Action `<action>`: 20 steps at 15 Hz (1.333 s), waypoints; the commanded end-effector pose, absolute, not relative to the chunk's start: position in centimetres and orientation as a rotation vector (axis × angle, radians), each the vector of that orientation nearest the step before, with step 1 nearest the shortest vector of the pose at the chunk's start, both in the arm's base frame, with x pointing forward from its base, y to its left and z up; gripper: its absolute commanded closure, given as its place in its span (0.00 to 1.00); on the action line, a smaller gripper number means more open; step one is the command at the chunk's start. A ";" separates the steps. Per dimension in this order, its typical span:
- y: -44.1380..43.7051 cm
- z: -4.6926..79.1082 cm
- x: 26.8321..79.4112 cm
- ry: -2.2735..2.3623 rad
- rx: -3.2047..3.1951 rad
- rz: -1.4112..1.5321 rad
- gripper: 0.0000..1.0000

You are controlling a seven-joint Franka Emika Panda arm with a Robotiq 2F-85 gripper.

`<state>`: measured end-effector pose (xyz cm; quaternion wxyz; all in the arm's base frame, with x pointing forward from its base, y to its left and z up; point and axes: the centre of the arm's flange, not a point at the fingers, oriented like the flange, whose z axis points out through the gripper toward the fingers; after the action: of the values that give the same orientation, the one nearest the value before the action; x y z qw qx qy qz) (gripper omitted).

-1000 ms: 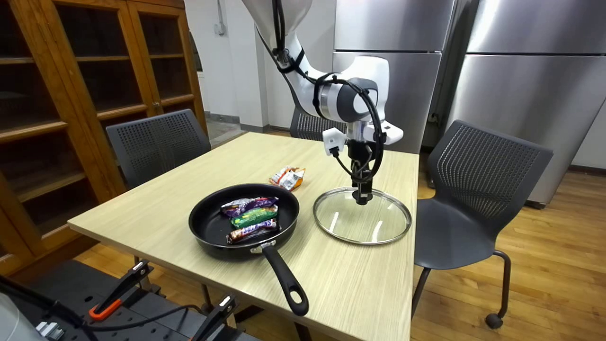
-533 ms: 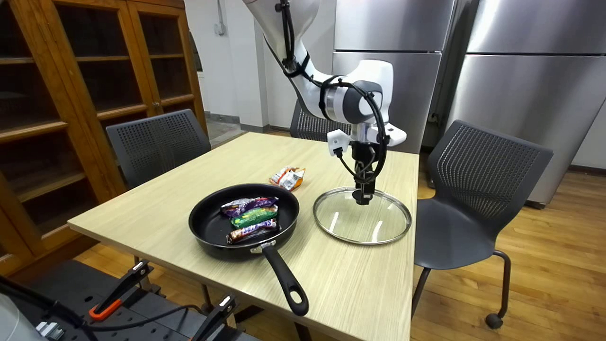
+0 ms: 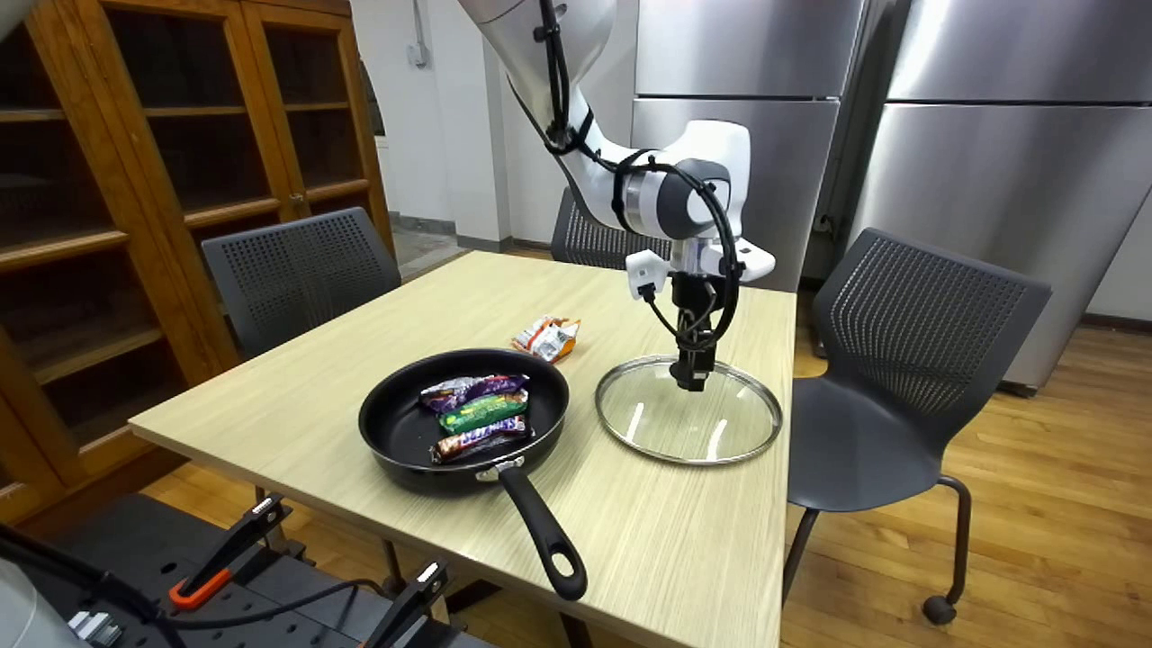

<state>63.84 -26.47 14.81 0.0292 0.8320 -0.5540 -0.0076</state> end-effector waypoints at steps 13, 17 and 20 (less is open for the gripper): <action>-25.6 18.5 62.4 -1.704 2.602 -0.018 0.61; -25.3 20.6 61.7 -1.709 2.608 0.013 0.61; -24.9 22.4 60.9 -1.708 2.611 0.041 0.61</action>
<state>62.99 -25.95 18.10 0.0189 0.8317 -0.5549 -0.0003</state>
